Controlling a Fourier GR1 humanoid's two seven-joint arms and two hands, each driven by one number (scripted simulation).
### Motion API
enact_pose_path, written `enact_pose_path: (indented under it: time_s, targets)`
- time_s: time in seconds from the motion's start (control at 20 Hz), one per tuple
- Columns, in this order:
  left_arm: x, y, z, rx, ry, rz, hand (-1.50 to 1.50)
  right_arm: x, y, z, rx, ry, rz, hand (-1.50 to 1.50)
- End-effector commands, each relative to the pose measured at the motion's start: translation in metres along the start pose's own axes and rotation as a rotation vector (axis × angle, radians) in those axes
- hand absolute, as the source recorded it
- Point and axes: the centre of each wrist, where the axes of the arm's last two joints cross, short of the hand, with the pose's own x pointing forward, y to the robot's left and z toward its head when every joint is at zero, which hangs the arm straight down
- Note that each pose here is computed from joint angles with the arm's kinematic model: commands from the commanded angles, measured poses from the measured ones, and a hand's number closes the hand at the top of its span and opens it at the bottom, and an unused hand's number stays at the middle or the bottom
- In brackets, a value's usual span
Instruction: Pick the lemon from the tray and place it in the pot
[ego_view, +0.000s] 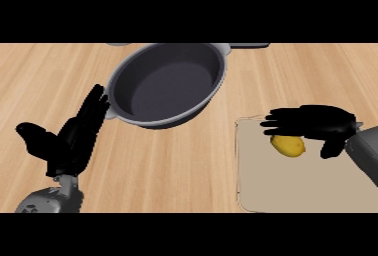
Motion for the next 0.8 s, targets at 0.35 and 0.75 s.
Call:
enact_pose_path:
  time_s: [0.35,0.75]
  targets:
    - [0.011,0.009,-0.008,0.005,0.008,0.001,0.00,0.002,0.014,-0.019,-0.048,-0.200,-0.035,1.50]
    - [-0.003,-0.001,-0.002,0.018,0.020,0.000,0.00,0.011,0.029,-0.052,-0.110,0.293,-0.249,1.50]
